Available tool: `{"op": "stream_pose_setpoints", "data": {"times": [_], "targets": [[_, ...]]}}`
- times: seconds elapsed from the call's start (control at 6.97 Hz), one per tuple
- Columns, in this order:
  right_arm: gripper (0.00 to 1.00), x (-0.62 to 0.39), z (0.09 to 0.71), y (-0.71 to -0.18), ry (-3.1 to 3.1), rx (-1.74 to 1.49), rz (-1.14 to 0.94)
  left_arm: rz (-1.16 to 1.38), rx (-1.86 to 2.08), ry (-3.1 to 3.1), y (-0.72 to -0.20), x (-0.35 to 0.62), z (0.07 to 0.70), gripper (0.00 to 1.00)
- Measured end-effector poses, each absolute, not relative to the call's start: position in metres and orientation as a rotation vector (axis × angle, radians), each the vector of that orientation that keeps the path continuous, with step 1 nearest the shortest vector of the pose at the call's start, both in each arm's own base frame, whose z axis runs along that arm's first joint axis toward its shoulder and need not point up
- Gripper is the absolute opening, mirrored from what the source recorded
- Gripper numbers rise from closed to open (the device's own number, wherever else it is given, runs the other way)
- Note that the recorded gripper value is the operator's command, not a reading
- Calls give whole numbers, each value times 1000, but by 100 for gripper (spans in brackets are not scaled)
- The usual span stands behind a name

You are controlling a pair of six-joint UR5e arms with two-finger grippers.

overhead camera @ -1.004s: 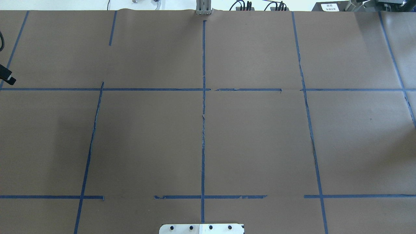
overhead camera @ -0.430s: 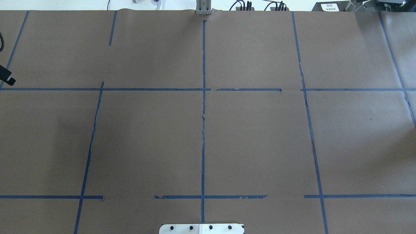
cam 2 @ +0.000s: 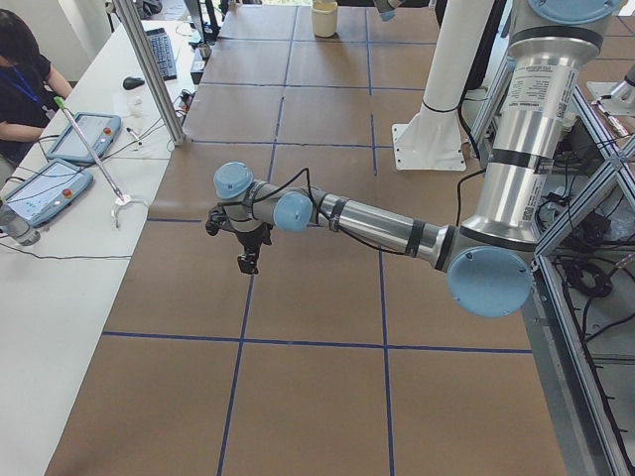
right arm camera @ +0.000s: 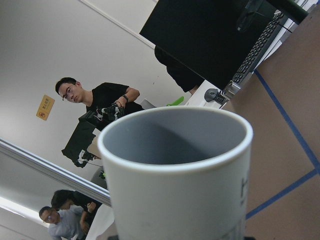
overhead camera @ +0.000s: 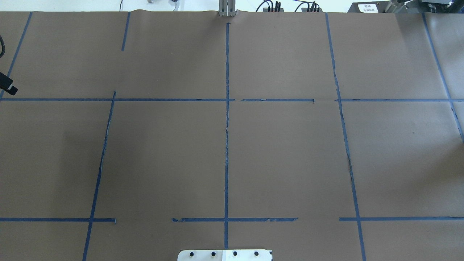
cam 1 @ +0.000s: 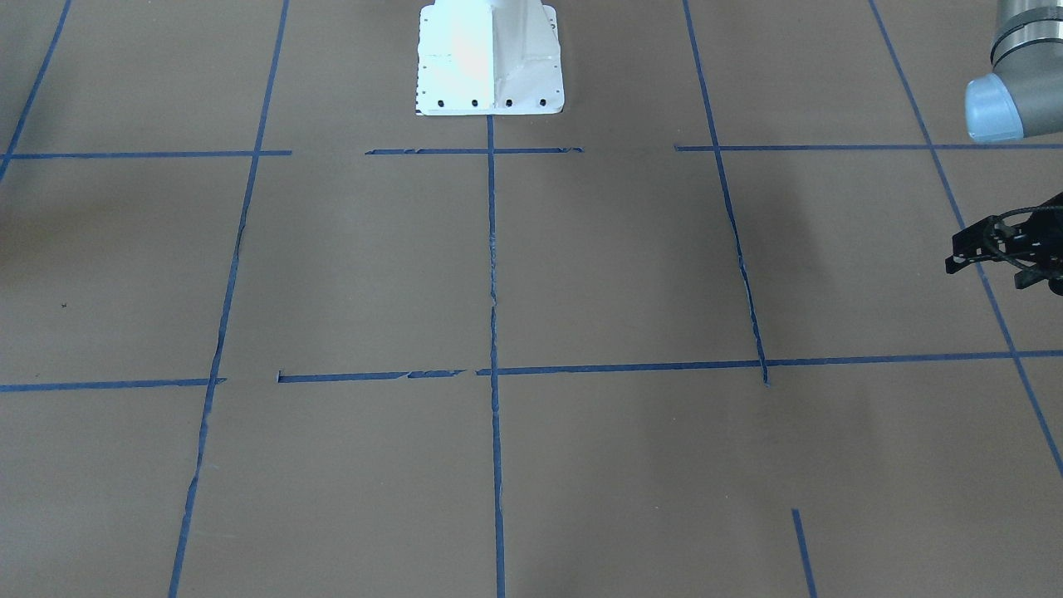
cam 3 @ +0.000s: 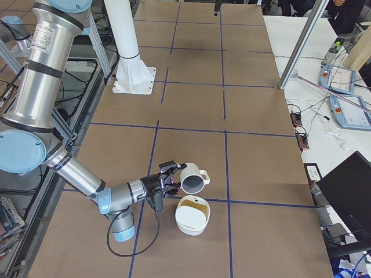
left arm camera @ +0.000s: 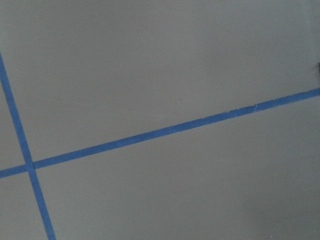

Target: Left arm hands cup to right arm to dump lemon

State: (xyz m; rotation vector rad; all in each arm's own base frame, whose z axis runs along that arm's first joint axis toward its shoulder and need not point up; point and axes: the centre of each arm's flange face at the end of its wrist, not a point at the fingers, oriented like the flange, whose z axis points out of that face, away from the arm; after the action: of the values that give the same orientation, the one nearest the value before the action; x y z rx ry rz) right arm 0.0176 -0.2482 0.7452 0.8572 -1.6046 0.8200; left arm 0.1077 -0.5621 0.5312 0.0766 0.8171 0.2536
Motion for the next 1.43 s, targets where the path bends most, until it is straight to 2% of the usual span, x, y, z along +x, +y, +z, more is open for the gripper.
{"op": "stream_pose_setpoints", "data": {"times": [0.43, 0.86, 1.15, 1.43], "targets": [[2, 9, 725, -278, -1303, 1048, 488, 253, 76, 817, -561, 107, 532, 100], [2, 12, 686, -335, -967, 1192, 72, 256, 81, 818, -561, 107, 529, 100], [1, -8, 649, -397, -838, 1277, -137, 269, 109, 821, -562, 108, 515, 100], [4, -62, 582, -481, -848, 1267, -218, 246, 131, 834, -570, 119, 484, 100]]}}
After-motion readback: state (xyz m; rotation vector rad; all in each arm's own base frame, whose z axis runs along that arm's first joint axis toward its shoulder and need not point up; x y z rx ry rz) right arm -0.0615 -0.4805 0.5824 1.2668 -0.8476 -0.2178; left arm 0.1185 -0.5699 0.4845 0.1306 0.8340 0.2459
